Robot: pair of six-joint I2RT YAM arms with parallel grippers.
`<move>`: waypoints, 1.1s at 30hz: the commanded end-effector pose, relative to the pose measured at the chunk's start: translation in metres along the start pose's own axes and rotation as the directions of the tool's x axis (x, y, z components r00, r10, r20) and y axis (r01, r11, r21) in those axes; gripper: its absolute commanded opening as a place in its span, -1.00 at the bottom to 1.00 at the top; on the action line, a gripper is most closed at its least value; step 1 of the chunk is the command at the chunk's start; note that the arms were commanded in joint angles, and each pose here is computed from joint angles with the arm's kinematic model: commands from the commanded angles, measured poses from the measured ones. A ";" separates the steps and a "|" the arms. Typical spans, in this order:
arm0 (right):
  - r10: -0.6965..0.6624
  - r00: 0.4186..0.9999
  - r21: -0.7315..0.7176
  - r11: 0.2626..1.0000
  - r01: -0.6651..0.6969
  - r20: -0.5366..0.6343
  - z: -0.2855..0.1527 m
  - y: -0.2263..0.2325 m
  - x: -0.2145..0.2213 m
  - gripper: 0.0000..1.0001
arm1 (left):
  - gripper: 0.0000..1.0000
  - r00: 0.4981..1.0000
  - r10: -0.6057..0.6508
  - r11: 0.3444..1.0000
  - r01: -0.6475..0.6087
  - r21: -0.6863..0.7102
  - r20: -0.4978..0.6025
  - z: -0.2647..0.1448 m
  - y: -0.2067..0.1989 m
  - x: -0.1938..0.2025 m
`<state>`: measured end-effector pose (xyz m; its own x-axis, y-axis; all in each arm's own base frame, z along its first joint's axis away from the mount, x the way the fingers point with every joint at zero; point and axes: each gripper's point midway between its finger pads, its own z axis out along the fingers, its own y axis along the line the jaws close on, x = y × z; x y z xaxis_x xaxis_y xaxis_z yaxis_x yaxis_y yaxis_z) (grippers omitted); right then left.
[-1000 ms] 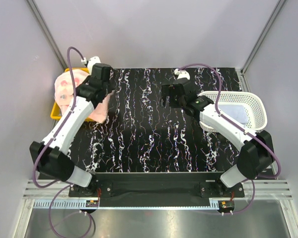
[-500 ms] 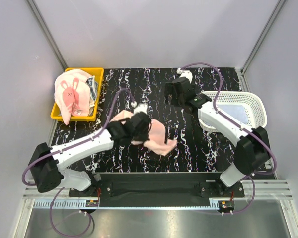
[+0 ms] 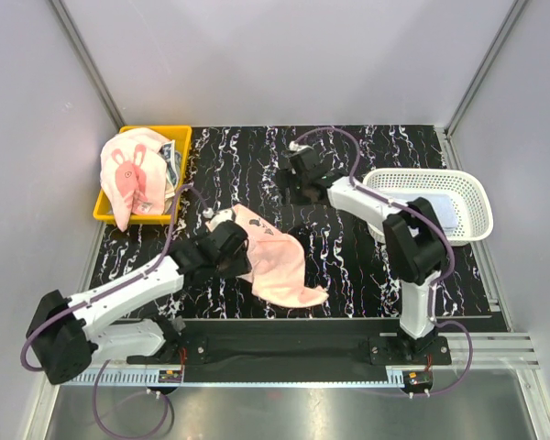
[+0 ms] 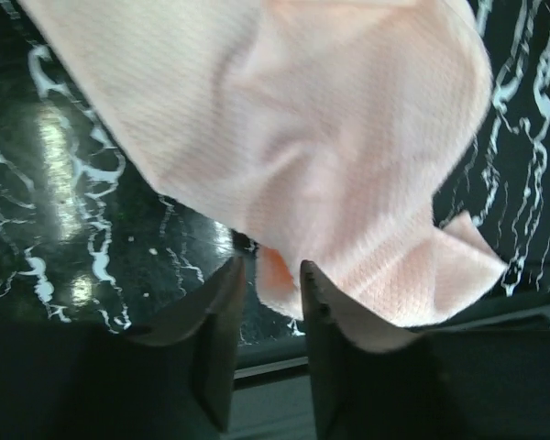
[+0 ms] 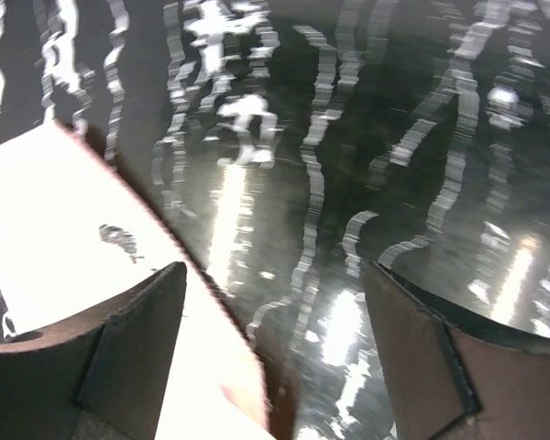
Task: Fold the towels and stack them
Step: Move the towel to the center of the board, then flatten out the crumpled towel
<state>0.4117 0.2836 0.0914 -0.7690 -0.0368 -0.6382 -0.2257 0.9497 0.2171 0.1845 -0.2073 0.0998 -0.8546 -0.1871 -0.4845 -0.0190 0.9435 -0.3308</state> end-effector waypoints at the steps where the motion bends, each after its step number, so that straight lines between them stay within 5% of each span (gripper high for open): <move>1: -0.097 0.994 -0.110 0.989 0.101 0.040 -0.001 0.050 -0.012 0.66 | -0.22 0.997 -0.057 0.997 0.055 0.048 0.060 -0.009 -0.002 -0.021; 8: -0.153 0.988 -0.111 0.982 0.155 0.025 0.014 0.085 0.004 0.16 | -0.20 0.924 -0.285 0.955 0.296 -0.007 0.254 -0.016 0.060 -0.105; 19: -0.216 0.976 -0.135 0.968 0.214 0.000 0.027 0.147 0.039 -0.22 | -0.31 0.814 -0.464 0.828 0.539 -0.156 0.350 0.049 0.129 -0.196; 24: -0.212 0.977 -0.141 0.968 0.207 -0.021 0.036 0.151 0.048 -0.26 | -0.23 0.841 -0.445 0.819 0.522 -0.239 0.308 0.086 0.138 -0.212; 33: -0.214 0.977 -0.167 0.964 0.207 -0.024 0.038 0.158 0.063 -0.24 | -0.17 0.861 -0.453 0.798 0.507 -0.326 0.231 0.117 0.155 -0.179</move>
<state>0.3520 0.4301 0.0517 -0.7333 -0.2712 -0.6235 -0.4719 0.8631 0.1797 0.3912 -0.0602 0.0405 -0.6178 -0.6547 -0.4355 -0.6242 0.7452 -0.2348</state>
